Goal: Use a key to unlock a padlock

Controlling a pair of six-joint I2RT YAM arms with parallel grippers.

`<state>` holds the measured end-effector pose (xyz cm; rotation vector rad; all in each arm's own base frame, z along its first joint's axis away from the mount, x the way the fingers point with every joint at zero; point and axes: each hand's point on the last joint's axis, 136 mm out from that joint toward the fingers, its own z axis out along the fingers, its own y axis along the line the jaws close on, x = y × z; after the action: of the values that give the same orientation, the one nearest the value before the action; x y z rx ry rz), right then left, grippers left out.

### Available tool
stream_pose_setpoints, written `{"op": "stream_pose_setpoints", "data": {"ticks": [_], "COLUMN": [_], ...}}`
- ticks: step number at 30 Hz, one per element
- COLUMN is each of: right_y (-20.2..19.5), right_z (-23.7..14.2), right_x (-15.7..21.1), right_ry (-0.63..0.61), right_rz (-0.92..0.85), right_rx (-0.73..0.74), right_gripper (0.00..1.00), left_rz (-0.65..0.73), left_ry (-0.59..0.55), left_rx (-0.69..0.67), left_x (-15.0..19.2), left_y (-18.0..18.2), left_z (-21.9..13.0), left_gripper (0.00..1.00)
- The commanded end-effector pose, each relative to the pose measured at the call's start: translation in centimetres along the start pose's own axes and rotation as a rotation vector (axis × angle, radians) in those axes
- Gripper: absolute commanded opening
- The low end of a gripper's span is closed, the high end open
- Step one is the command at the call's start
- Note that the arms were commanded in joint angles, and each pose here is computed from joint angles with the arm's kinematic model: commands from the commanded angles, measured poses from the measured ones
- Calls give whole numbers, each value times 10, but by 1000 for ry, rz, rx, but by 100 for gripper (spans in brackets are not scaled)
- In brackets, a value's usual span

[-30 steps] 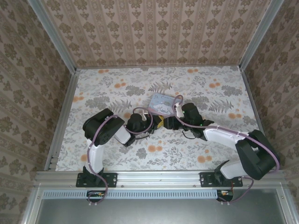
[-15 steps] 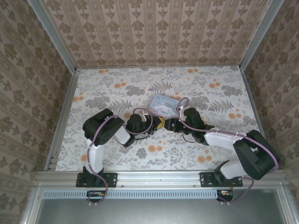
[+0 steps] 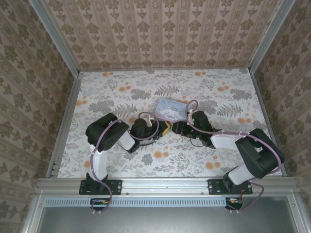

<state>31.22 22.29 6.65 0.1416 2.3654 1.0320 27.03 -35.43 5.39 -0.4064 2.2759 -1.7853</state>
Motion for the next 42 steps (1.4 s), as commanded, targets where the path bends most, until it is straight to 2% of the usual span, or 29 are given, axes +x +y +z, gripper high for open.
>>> {"op": "stream_pose_setpoints", "data": {"ticks": [1, 7, 15, 22, 27, 33, 42], "right_y": [8, 5, 2, 4, 1, -1, -1], "right_z": [3, 5, 5, -17, -29, -25, -14], "right_x": [-30, -42, -68, -53, -38, -25, -13], "right_ry": [-82, -100, -133, -122, -121, -90, -63], "right_rz": [6, 29, 46, 21, 20, 15, -2], "right_rx": [-17, -22, -37, -56, -50, -28, 30], "right_gripper": [52, 52, 52, 52, 52, 52, 51], "left_rz": [62, 112, 197, 330, 460, 588, 683], "left_ry": [88, 77, 34, -30, -80, -134, -187], "left_rx": [-15, 12, -11, -166, -324, -453, -596], "left_x": [21, 19, 6, -19, -35, -59, -101], "left_y": [2, -21, -54, -74, -86, -102, -112], "left_z": [-9, -17, -33, -54, -75, -92, -111], "left_gripper": [34, 50, 57, 63, 67, 69, 77]}}
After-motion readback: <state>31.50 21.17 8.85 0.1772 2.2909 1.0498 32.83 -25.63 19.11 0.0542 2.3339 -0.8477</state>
